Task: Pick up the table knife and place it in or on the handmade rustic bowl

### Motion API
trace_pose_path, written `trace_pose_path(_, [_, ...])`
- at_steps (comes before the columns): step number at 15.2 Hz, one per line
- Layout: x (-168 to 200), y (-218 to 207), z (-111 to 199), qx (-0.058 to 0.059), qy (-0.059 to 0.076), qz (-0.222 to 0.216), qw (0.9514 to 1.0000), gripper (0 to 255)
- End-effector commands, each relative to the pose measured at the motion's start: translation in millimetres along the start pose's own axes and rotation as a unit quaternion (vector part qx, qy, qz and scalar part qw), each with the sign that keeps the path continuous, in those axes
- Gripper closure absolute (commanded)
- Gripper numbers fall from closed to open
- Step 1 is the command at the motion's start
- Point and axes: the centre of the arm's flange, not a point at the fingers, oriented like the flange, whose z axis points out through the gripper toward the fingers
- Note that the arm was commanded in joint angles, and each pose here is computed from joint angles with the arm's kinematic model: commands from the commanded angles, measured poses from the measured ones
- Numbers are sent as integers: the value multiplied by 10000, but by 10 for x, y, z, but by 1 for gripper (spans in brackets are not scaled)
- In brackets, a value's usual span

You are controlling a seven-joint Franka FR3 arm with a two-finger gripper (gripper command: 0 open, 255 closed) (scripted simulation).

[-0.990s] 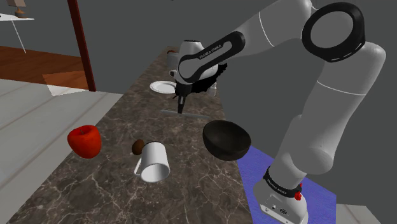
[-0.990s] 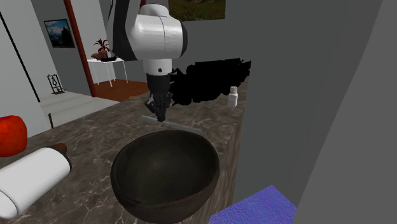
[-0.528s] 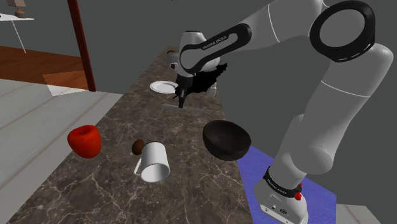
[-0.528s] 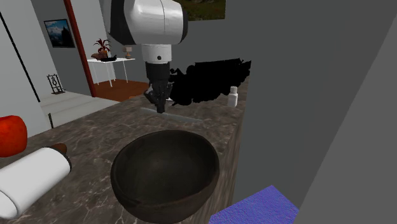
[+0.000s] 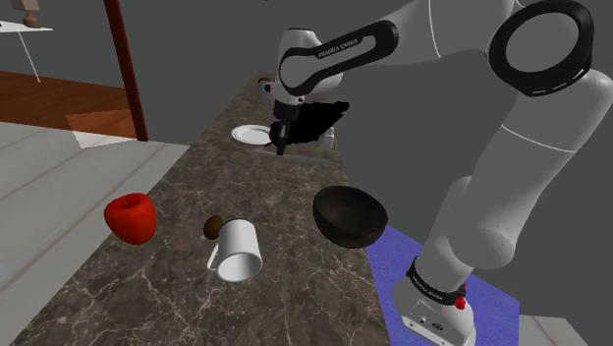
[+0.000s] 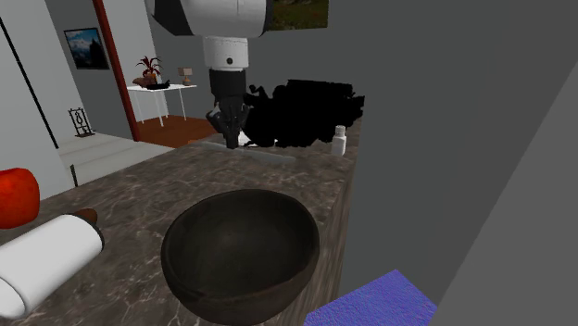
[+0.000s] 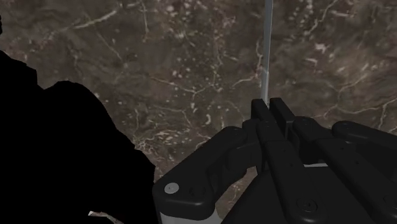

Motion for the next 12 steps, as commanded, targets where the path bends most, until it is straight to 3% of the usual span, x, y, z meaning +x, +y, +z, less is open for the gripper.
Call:
trace_pose_path(1, [2,-8,-116,-6,7,0,10000,255])
trace_pose_path(12, [31,-7,-696,-6,7,0,10000,255])
